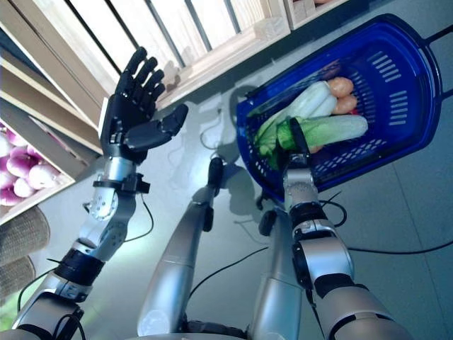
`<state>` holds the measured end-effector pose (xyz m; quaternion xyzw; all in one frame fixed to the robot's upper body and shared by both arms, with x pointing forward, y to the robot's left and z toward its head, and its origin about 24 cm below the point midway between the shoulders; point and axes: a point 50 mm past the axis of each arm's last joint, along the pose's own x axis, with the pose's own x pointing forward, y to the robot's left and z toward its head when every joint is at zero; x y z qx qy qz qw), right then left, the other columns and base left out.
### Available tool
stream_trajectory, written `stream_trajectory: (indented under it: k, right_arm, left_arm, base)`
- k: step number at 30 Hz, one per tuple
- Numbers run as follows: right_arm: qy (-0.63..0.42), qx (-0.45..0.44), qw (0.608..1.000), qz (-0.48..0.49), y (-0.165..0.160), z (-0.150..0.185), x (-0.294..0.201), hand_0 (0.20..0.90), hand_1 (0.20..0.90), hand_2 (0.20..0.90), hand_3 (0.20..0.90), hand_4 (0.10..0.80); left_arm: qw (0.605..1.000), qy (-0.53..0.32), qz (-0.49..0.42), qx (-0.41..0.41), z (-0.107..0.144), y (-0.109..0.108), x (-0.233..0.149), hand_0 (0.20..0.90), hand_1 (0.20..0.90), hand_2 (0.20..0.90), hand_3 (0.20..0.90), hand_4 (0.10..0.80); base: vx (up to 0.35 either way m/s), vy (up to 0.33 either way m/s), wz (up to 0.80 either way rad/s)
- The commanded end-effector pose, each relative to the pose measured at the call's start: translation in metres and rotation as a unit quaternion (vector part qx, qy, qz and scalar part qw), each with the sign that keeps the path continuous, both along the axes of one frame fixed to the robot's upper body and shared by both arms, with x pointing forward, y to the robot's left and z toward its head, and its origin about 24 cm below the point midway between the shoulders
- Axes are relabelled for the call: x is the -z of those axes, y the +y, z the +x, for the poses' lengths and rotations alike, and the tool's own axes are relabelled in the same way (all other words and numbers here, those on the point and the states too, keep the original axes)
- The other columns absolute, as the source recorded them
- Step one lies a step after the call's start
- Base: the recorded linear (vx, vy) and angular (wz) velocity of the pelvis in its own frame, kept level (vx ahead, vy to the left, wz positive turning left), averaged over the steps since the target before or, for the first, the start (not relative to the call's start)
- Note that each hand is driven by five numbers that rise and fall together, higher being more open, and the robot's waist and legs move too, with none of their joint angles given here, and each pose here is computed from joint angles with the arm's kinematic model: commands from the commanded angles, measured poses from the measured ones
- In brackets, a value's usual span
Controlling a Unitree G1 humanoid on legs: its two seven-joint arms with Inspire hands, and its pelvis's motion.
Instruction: Put vegetables into the basket
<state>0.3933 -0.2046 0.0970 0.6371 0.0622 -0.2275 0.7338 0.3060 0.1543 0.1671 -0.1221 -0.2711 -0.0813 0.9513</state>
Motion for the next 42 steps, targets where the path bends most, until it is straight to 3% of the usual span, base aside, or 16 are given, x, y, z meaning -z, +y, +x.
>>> stream_trajectory:
  k: [1,8,16,21,23,24,26,28,32,36,42]
  right_arm:
    - [-0.068,0.031,0.997,-0.008,-0.016,0.004,-0.031,0.9,0.9,0.9,0.9,0.8]
    - [-0.014,0.066,0.997,0.031,-0.017,-0.001,-0.021,0.9,0.9,0.9,0.9,0.8]
    - [-0.009,0.061,0.998,0.002,-0.008,-0.01,-0.008,0.9,0.9,0.9,0.9,0.8]
    - [0.038,0.041,0.992,-0.11,0.006,-0.038,0.025,0.9,0.9,0.9,0.9,0.8]
    - [0.087,0.025,0.971,-0.22,0.008,-0.072,0.059,0.9,0.9,0.9,0.9,0.8]
    - [0.091,0.024,0.969,-0.229,0.008,-0.074,0.06,0.9,0.9,0.9,0.9,0.8]
    - [0.146,-0.022,0.925,-0.35,0.004,-0.108,0.092,0.9,0.9,0.9,0.9,0.8]
    - [0.178,-0.053,0.898,-0.399,0.0,-0.122,0.108,0.9,0.9,0.9,0.9,0.8]
    - [0.221,-0.217,0.765,-0.565,-0.011,-0.164,0.15,0.9,0.9,0.9,0.9,0.8]
    - [0.255,-0.332,0.687,-0.595,-0.022,-0.202,0.182,0.9,0.9,0.9,0.9,0.8]
    - [0.335,-0.403,0.634,-0.569,-0.037,-0.251,0.22,0.9,0.9,0.9,0.9,0.8]
  left_arm:
    - [0.994,-0.108,-0.028,0.023,-0.015,-0.009,-0.036,0.9,0.9,0.9,0.9,0.8]
    - [0.994,-0.103,0.006,0.04,-0.015,-0.006,-0.036,0.9,0.9,0.9,0.9,0.8]
    - [0.994,-0.082,0.012,0.068,-0.017,-0.004,-0.033,0.9,0.9,0.9,0.9,0.8]
    - [0.996,-0.035,0.037,0.07,-0.02,-0.001,-0.008,0.9,0.9,0.9,0.9,0.8]
    - [0.995,0.02,0.054,0.083,-0.026,0.0,0.021,0.9,0.9,0.9,0.9,0.8]
    - [0.995,0.023,0.055,0.083,-0.027,0.0,0.023,0.9,0.9,0.9,0.9,0.8]
    - [0.989,0.07,0.089,0.094,-0.035,0.001,0.051,0.9,0.9,0.9,0.9,0.8]
    - [0.984,0.098,0.109,0.096,-0.038,0.001,0.066,0.9,0.9,0.9,0.9,0.8]
    - [0.949,0.223,0.203,0.087,-0.05,0.018,0.125,0.9,0.9,0.9,0.9,0.8]
    - [0.904,0.327,0.268,0.07,-0.068,0.04,0.174,0.9,0.9,0.9,0.9,0.8]
    - [0.847,0.429,0.31,0.056,-0.094,0.053,0.224,0.9,0.9,0.9,0.9,0.8]
  base:
    - [0.0,0.0,0.0]
    - [-0.026,-0.037,-0.02]
    - [-0.009,0.001,-0.1]
    - [0.059,0.031,-0.06]
    - [0.137,0.05,-0.16]
    - [0.082,0.034,-0.06]
    - [0.12,0.045,-0.09]
    - [0.125,0.045,-0.11]
    - [0.16,0.062,-0.14]
    - [0.119,0.053,-0.19]
    - [0.113,0.028,-0.17]
